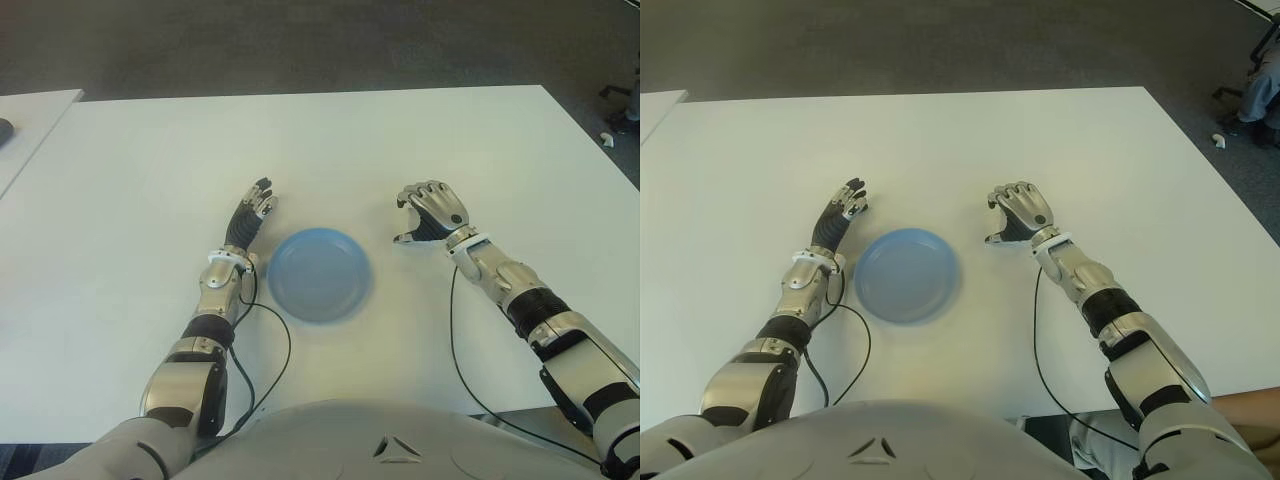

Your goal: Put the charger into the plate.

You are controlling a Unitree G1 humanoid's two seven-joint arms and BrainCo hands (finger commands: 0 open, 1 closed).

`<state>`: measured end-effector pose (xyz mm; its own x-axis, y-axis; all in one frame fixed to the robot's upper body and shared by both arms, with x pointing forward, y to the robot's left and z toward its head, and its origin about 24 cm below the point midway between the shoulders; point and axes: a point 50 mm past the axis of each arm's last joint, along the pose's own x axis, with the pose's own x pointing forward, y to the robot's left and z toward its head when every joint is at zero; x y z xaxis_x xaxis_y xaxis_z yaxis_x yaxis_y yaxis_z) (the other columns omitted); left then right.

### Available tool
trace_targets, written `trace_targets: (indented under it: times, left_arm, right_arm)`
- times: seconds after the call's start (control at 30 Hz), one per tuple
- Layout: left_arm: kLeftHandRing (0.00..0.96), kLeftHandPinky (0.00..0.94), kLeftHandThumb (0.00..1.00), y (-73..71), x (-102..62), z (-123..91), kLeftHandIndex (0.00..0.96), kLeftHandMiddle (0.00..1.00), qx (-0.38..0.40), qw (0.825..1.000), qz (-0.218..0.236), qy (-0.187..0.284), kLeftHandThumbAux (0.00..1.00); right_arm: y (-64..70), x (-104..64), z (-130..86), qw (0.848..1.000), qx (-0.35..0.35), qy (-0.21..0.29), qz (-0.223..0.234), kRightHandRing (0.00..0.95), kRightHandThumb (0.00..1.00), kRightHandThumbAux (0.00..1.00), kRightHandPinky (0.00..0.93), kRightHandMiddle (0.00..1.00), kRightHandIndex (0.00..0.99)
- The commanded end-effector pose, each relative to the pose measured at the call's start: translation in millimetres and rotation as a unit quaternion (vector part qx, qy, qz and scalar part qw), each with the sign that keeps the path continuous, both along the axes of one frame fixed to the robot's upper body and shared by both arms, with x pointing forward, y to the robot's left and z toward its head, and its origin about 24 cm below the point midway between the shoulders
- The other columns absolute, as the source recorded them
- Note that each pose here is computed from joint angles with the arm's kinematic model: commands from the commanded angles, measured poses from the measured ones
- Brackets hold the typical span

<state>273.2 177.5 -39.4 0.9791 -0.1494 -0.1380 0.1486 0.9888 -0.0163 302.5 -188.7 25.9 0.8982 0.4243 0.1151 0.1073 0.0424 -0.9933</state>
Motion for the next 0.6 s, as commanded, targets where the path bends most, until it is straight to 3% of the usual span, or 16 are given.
trace_targets:
  times: [0.03,0.27,0.6]
  left_arm:
    - [0.047,0.09,0.0,-1.9,-41.8,-51.2,0.035,0.047,-0.015,0.987,-0.001,0.158,0.458]
    - [0.041,0.075,0.0,-1.5,-41.8,-52.3,0.03,0.043,-0.012,0.986,-0.002,0.164,0.46]
    - [0.041,0.066,0.0,-0.1,-42.4,-54.3,0.027,0.045,-0.001,0.985,0.001,0.174,0.48]
  right_arm:
    - [-5.8,-2.5,2.3,1.0,0.009,-0.019,-0.008,0.884,0.747,0.707,0.895,0.885,0.44]
    - [-4.6,-2.1,11.7,0.998,0.045,-0.053,-0.007,0.887,0.747,0.707,0.897,0.886,0.44]
    - [-4.0,-2.7,18.8,0.995,0.083,-0.06,-0.012,0.882,0.745,0.708,0.893,0.885,0.44]
